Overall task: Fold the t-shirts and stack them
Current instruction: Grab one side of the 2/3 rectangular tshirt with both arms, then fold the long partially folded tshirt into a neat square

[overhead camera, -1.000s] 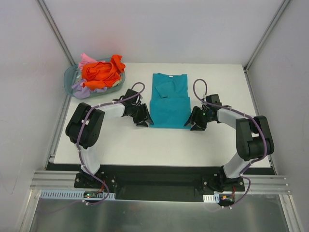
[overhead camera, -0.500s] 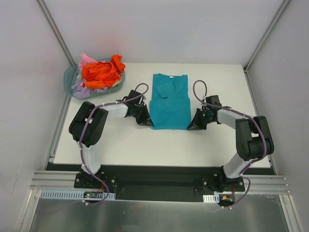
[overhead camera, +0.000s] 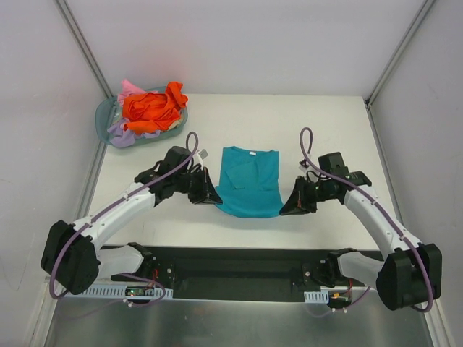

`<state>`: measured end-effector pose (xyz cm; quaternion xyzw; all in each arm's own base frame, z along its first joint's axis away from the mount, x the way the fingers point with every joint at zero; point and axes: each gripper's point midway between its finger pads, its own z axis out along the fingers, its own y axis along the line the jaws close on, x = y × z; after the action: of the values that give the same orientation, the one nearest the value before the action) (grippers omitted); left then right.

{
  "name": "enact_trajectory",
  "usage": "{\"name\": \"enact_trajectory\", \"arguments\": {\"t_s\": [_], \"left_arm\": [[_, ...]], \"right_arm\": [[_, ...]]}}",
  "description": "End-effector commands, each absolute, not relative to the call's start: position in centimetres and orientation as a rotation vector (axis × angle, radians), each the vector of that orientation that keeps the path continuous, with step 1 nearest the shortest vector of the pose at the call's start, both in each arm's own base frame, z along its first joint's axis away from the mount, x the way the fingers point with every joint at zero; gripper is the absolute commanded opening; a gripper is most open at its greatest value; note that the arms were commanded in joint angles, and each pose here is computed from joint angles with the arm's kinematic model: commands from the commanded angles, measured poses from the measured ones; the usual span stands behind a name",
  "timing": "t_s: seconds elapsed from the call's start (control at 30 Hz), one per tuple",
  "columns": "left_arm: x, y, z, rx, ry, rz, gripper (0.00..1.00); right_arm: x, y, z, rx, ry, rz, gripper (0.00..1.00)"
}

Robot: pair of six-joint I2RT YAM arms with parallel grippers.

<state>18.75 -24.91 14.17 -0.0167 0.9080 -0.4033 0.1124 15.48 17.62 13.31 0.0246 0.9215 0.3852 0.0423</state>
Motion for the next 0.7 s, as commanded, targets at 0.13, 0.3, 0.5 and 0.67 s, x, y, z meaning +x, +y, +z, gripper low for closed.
{"name": "enact_trajectory", "arguments": {"t_s": [0.13, 0.3, 0.5, 0.67], "left_arm": [[22.7, -24.8, 17.0, -0.037, 2.568, -1.076, 0.00], [27.3, -24.8, 18.1, -0.077, 2.521, -1.034, 0.00], [31.5, -25.6, 18.6, -0.081, 2.503, -1.092, 0.00], [34.6, -25.3, 18.0, -0.117, 2.504, -1.109, 0.00]], "right_arm": [[19.7, 17.4, 18.8, -0.007, 2.677, 1.213, 0.01], [23.7, 16.5, 19.3, 0.048, 2.610, 1.162, 0.01], [28.8, 15.9, 20.1, 0.111, 2.556, 1.177, 0.01], [32.7, 15.7, 20.3, 0.140, 2.517, 1.178, 0.01]]}}
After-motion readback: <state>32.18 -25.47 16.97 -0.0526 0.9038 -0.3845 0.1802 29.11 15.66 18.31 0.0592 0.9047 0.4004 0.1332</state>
